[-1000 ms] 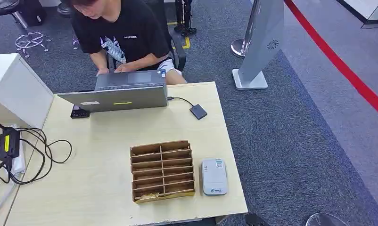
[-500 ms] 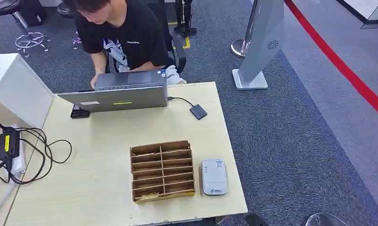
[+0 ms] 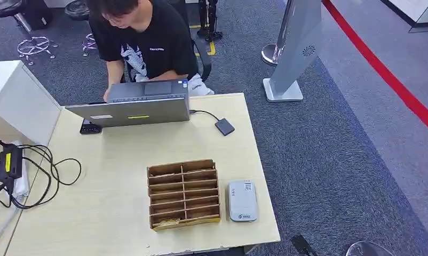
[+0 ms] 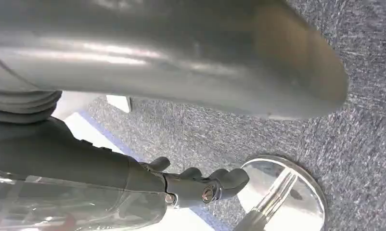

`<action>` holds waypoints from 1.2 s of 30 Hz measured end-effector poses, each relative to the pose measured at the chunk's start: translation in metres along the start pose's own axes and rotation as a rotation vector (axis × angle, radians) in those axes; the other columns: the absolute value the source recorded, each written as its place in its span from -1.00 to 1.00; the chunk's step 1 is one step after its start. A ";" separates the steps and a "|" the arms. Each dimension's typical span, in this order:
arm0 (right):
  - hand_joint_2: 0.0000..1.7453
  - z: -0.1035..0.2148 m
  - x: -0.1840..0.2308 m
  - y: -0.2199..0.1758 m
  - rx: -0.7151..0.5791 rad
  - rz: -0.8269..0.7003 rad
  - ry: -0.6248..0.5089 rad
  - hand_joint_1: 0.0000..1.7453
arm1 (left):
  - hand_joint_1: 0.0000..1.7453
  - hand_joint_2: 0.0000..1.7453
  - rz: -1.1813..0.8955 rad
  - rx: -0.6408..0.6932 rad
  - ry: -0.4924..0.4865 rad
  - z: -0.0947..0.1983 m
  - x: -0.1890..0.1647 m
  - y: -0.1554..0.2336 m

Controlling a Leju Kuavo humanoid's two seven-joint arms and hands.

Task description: Pass the card to the sensor for recognition and then transmit it.

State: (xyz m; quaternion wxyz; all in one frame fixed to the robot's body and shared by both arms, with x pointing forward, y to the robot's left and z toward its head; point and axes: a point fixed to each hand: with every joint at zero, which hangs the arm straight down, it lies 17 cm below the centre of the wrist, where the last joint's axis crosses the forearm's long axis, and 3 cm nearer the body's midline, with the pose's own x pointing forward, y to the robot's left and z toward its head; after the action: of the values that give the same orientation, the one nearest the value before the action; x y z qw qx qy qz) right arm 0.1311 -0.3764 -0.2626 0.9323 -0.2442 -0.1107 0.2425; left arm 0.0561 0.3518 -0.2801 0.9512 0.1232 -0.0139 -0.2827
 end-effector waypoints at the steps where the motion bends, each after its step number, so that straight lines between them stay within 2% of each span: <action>1: -1.00 0.000 0.000 0.000 0.000 0.002 -0.001 -1.00 | -1.00 -1.00 -0.002 0.000 0.000 0.000 0.000 0.000; 5: -1.00 0.000 -0.004 -0.001 -0.008 0.033 0.022 -1.00 | -1.00 -1.00 -0.042 0.012 0.015 0.000 -0.003 0.002; 10: -1.00 -0.001 -0.004 -0.019 -0.100 0.080 0.037 -1.00 | -1.00 -1.00 -0.101 0.118 0.058 -0.001 -0.008 0.021; 19: -1.00 -0.001 -0.005 -0.032 -0.174 0.115 0.042 -1.00 | -1.00 -1.00 -0.217 0.229 0.064 0.000 -0.002 0.040; 24: -1.00 0.001 -0.003 -0.032 -0.196 0.124 0.020 -1.00 | -1.00 -1.00 -0.219 0.238 0.084 0.001 -0.005 0.039; 26: -1.00 0.001 -0.002 -0.018 -0.133 0.100 0.021 -1.00 | -1.00 -1.00 -0.180 0.178 0.107 0.001 -0.010 0.028; 29: -1.00 0.006 -0.003 0.018 0.053 0.068 0.030 -1.00 | -1.00 -1.00 -0.058 0.001 0.151 0.004 -0.019 -0.006; 31: -1.00 0.011 -0.001 0.039 0.173 0.043 0.017 -1.00 | -1.00 -1.00 -0.017 -0.083 0.134 0.006 -0.018 -0.021; 36: -1.00 0.020 0.005 0.061 0.331 -0.026 -0.014 -1.00 | -1.00 -1.00 0.077 -0.207 0.093 0.011 -0.011 -0.037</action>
State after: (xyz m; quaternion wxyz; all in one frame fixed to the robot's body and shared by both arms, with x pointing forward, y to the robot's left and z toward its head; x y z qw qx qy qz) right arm 0.1050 -0.3192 -0.2756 0.9621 -0.0844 -0.0788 0.2471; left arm 0.0265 0.3255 -0.2781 0.9686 0.0365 0.0548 -0.2398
